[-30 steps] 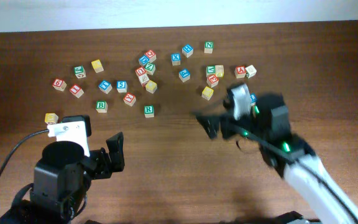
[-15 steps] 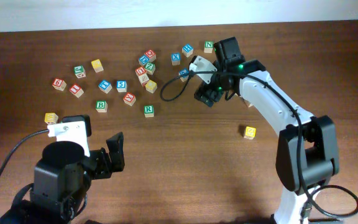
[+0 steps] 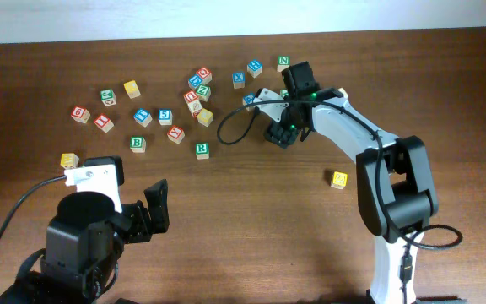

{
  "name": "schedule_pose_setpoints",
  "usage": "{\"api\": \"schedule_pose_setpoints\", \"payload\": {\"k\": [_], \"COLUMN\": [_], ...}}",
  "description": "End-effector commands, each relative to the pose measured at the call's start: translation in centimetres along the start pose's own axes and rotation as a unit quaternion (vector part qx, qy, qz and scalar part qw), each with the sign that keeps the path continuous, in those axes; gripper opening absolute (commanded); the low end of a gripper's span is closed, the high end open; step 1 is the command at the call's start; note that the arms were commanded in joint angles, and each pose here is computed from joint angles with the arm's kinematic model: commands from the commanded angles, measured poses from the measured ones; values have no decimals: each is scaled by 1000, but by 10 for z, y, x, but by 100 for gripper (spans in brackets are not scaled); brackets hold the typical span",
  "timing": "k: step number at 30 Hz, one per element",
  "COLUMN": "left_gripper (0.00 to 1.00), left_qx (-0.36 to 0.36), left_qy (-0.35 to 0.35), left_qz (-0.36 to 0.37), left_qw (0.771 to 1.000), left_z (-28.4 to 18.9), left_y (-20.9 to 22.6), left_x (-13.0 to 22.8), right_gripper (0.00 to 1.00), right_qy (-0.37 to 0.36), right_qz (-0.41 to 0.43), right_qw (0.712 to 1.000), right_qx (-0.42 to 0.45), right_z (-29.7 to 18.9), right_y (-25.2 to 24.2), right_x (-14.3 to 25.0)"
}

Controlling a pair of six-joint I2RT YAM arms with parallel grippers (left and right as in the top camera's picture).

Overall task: Spell out RSS
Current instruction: 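Reach the right gripper to a yellow S block and grasp it, then carry the S block and set it right of the R block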

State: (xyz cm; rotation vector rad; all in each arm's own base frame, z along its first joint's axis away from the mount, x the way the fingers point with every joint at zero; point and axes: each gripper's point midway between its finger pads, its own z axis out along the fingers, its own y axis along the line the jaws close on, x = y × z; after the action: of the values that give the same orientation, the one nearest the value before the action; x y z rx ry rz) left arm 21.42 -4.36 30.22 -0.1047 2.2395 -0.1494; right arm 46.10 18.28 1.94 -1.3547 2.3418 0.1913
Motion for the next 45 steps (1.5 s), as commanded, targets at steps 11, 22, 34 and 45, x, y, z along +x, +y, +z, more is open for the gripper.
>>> {"api": "schedule_pose_setpoints", "payload": {"k": [11, 22, 34, 45], "left_gripper": [99, 99, 99, 99], "left_qx": [-3, -3, -3, -3], "left_qy": [-4, -4, -4, -4], "left_qz": [-5, -5, -5, -5], "left_qw": [1000, 1000, 1000, 1000], "left_z": [-1, -1, -1, -1], "left_y": [1, 1, 1, 1], "left_x": [-1, -1, -1, -1], "right_gripper": [48, 19, 13, 4], "right_qy": [17, 40, -1, 7], "right_qz": [8, 53, 346, 430], "right_qw": [1000, 998, 935, 902], "right_qx": [-12, 3, -80, 41], "right_z": [19, 18, 13, 35], "right_y": [2, -2, 31, 106], "right_x": [10, 19, -21, -75]}}
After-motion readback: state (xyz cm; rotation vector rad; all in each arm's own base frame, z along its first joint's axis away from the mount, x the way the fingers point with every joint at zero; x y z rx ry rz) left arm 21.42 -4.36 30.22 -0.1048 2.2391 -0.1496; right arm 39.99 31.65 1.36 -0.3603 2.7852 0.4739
